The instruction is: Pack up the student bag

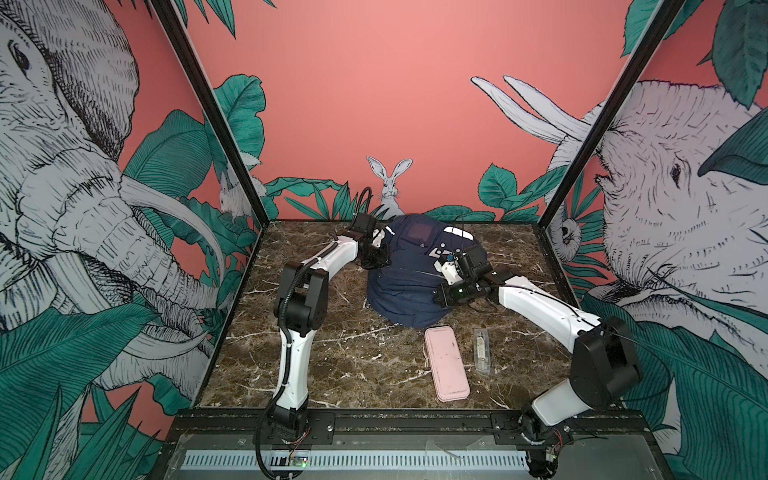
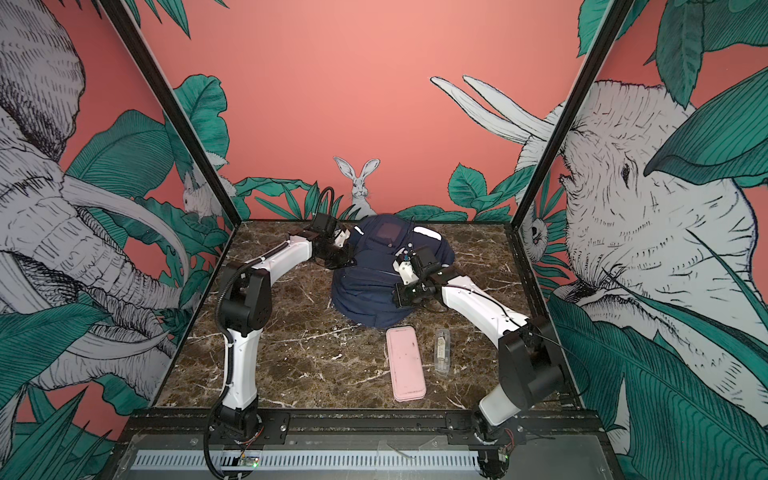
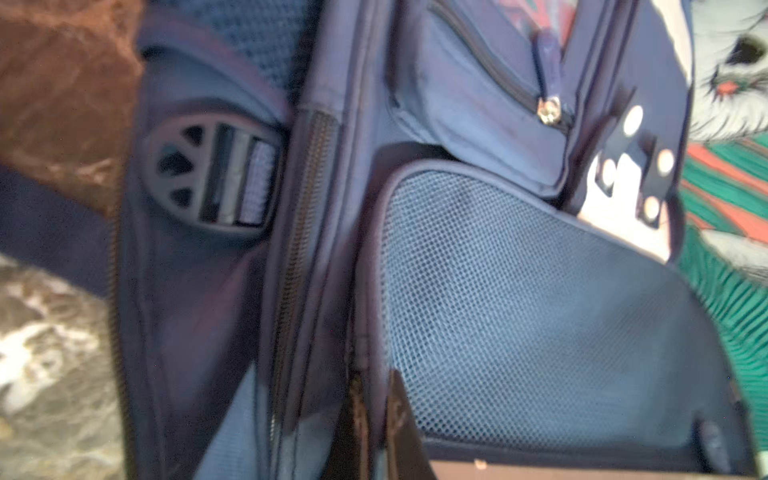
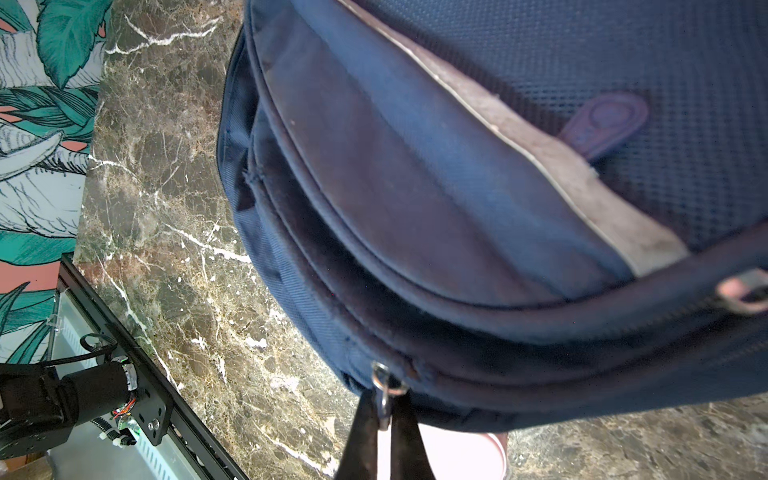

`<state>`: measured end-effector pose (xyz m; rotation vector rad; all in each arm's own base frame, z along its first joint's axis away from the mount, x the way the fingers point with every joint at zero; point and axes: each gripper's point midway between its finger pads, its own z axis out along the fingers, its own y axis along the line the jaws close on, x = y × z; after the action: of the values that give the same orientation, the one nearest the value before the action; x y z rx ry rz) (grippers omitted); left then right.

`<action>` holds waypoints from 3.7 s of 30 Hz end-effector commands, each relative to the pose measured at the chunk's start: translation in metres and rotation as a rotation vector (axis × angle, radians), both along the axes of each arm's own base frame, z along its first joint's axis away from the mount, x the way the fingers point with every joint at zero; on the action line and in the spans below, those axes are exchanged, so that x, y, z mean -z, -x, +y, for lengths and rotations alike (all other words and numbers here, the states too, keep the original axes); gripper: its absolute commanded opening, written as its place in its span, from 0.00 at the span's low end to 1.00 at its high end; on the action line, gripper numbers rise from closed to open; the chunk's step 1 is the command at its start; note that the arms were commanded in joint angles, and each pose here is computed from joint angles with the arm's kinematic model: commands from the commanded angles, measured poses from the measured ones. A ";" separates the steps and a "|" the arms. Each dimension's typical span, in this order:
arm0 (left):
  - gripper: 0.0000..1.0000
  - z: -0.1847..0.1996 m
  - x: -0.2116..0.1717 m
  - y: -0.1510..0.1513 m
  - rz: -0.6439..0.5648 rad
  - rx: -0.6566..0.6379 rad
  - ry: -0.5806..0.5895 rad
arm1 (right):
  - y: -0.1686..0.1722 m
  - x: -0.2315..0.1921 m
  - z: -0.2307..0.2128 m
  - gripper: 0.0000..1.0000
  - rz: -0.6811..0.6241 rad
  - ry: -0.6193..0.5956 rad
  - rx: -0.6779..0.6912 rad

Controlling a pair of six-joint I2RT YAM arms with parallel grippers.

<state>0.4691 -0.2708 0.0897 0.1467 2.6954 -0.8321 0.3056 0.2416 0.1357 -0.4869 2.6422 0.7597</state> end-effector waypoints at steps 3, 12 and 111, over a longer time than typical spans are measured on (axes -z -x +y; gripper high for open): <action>0.00 0.018 -0.038 0.001 -0.059 -0.117 0.072 | 0.003 -0.003 0.006 0.00 0.002 -0.014 -0.034; 0.00 0.046 -0.069 0.006 -0.160 -0.353 0.212 | 0.030 0.008 0.028 0.00 0.028 0.010 -0.107; 0.12 -0.005 -0.036 0.031 -0.050 -0.235 0.215 | -0.007 0.035 0.055 0.00 0.083 -0.003 -0.098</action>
<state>0.4370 -0.2612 0.1105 -0.2248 2.5409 -0.9607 0.3128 0.2836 0.0977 -0.5829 2.7292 0.7628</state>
